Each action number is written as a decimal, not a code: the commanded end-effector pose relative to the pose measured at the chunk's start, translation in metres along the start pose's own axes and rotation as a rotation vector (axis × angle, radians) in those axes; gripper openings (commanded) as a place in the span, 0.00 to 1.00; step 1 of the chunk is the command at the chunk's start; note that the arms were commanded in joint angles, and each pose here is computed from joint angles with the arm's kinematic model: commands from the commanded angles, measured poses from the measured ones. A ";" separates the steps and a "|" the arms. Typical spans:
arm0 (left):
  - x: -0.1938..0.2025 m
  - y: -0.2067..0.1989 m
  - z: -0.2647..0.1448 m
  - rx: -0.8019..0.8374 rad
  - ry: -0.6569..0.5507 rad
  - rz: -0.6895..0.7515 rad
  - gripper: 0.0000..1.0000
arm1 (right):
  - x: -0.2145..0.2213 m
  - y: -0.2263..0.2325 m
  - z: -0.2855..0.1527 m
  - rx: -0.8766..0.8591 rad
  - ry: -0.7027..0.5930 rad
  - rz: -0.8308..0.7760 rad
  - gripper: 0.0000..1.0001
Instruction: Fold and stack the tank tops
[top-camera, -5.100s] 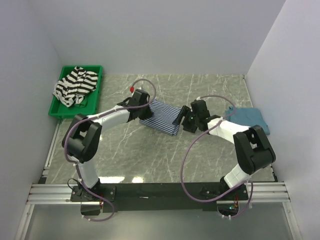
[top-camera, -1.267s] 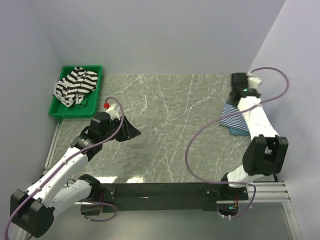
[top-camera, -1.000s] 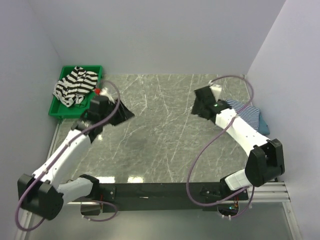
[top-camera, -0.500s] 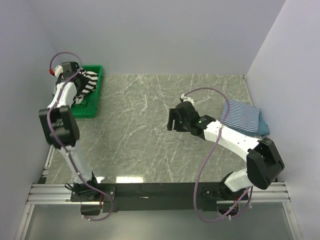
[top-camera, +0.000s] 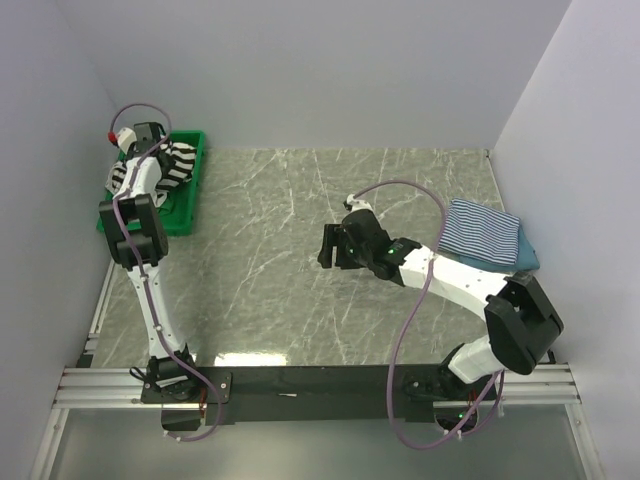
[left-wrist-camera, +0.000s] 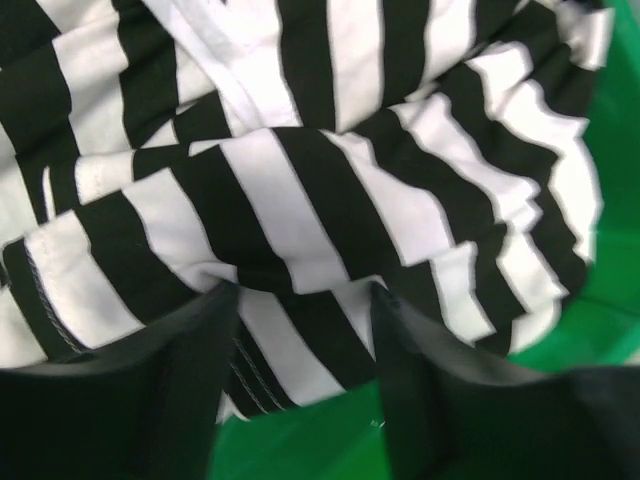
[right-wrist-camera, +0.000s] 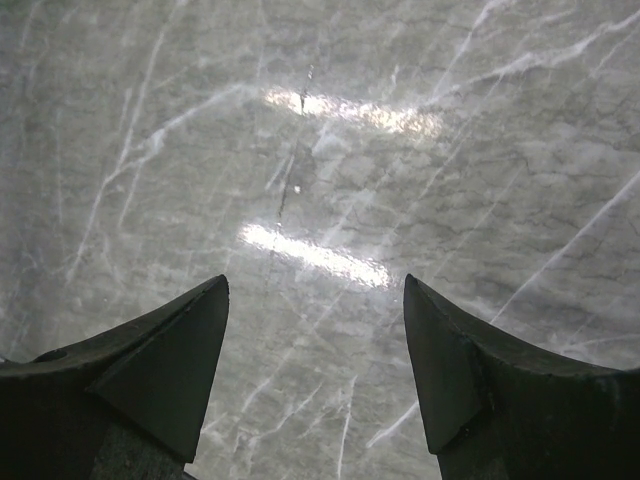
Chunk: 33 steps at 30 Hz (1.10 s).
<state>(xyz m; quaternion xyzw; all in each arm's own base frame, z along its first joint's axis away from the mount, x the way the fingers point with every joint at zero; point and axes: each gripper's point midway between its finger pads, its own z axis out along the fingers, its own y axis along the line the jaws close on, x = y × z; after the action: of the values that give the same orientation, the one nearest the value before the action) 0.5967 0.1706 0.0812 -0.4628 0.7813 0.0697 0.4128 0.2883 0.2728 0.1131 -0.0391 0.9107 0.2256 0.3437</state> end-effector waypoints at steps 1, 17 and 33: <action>-0.017 0.002 0.004 -0.008 -0.065 -0.002 0.56 | 0.002 0.004 0.004 -0.021 -0.012 -0.020 0.77; -0.114 -0.042 -0.085 0.180 -0.251 -0.047 0.00 | 0.004 0.006 0.012 -0.009 0.005 -0.024 0.74; -0.174 -0.118 -0.416 0.723 -0.533 -0.069 0.00 | -0.039 0.010 -0.009 0.028 -0.123 -0.035 0.74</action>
<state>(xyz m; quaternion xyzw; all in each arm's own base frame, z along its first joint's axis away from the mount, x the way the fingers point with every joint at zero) 0.5189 0.0673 0.4594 -0.3331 0.6303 -0.0713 0.6976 0.2985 0.2767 0.1020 -0.0467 0.9154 0.2005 0.3458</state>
